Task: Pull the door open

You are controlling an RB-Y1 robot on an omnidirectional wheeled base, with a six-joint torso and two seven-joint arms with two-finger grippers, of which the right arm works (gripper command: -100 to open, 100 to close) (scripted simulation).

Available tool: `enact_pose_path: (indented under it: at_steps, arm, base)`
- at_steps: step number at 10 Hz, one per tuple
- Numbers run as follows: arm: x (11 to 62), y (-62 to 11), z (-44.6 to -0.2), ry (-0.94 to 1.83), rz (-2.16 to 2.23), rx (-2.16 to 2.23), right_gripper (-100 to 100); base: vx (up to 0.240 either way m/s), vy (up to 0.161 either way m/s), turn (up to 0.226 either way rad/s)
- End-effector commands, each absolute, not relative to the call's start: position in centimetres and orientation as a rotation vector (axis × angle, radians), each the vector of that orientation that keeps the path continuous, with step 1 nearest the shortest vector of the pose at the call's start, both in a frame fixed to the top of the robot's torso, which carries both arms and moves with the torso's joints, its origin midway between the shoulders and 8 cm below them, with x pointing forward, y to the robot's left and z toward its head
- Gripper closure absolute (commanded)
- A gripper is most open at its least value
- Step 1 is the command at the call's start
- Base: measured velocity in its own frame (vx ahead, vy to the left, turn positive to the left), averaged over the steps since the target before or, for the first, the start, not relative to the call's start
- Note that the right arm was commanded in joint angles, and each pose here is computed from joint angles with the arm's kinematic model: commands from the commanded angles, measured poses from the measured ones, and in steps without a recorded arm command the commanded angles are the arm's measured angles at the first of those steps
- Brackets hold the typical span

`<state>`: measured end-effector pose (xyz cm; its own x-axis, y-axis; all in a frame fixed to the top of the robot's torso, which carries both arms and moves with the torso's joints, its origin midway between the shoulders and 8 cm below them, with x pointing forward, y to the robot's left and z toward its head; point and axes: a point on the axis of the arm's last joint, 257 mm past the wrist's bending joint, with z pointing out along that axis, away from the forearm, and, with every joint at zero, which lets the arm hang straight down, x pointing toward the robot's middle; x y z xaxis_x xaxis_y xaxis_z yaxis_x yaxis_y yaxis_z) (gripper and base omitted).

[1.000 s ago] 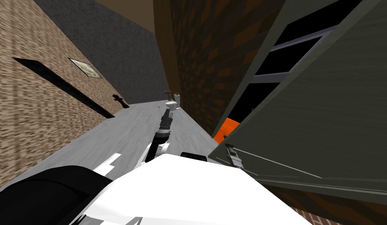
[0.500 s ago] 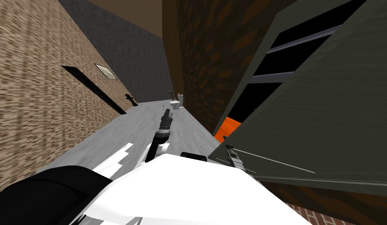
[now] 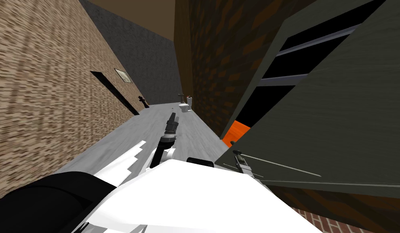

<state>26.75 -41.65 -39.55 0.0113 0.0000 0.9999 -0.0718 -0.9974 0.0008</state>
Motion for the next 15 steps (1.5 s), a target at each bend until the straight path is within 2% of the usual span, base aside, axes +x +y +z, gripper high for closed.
enact_pose_path:
  at_steps: [1,8,15]
  arm:
    - [26.7,-41.6,-39.5,-0.066,2.181,2.201,100]
    - [26.6,-41.6,-39.2,-0.012,2.216,2.217,100]
    - [23.4,-39.5,-39.7,0.084,2.236,2.257,100]
  base:
    - [-0.226,-0.032,0.117]
    - [-0.220,-0.042,0.129]
    - [-0.022,0.003,-0.021]
